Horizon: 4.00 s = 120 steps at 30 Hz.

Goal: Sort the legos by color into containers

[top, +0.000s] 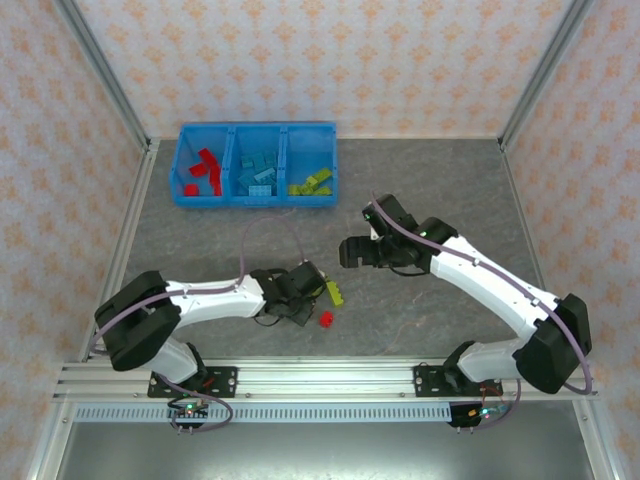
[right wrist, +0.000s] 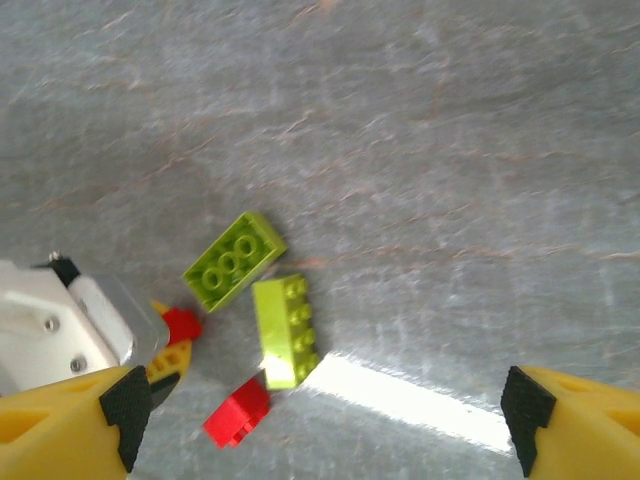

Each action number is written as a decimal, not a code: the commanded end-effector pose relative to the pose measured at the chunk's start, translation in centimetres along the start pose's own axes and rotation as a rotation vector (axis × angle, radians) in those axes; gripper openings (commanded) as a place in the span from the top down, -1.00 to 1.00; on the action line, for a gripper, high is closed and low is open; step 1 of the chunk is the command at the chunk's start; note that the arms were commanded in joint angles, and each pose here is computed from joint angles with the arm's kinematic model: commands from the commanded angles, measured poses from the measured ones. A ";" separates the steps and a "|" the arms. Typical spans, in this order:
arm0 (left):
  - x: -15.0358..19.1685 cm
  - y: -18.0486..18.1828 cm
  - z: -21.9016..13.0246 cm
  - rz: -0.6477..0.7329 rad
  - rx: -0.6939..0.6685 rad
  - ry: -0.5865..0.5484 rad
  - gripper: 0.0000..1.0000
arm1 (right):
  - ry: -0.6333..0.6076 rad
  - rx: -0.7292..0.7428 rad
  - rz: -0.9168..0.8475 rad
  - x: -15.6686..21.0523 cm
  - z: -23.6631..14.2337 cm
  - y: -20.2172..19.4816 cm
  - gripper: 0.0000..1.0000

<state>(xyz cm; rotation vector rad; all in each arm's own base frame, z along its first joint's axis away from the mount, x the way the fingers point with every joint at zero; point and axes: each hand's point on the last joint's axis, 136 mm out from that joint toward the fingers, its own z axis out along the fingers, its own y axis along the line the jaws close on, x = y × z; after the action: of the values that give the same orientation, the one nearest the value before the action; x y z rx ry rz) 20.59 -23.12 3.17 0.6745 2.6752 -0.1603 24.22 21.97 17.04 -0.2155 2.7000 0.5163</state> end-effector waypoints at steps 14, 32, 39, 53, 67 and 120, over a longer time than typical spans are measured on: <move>-10.7 27.5 -17.1 -0.656 -0.414 -0.505 0.97 | -0.028 -0.220 -0.024 -0.7 -2.0 4.0 -0.84; -19.5 44.3 -7.3 -0.854 -0.412 -0.263 0.40 | -0.142 -0.180 0.027 -1.1 -4.8 2.5 -0.83; -19.4 42.6 -11.5 -0.853 -0.403 -0.343 0.25 | -0.158 -0.171 0.014 -1.9 -4.9 2.7 -0.84; -15.0 21.8 -20.7 -0.740 -0.138 -0.596 0.00 | -0.227 -0.065 0.074 -3.5 -4.1 0.9 -0.84; -5.4 -2.7 -10.1 -0.274 0.128 -0.244 -0.01 | -0.282 0.061 0.206 -3.4 -3.0 -3.1 -0.85; -17.3 33.1 -15.5 -0.774 -0.478 -0.491 0.68 | -0.256 -0.201 0.156 -2.7 -5.0 0.8 -0.83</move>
<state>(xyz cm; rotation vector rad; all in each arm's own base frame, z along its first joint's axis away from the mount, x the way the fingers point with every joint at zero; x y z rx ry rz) 43.64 -2.19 24.50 -0.4007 2.2138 0.0117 24.30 21.10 21.60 0.0047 2.4490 0.8168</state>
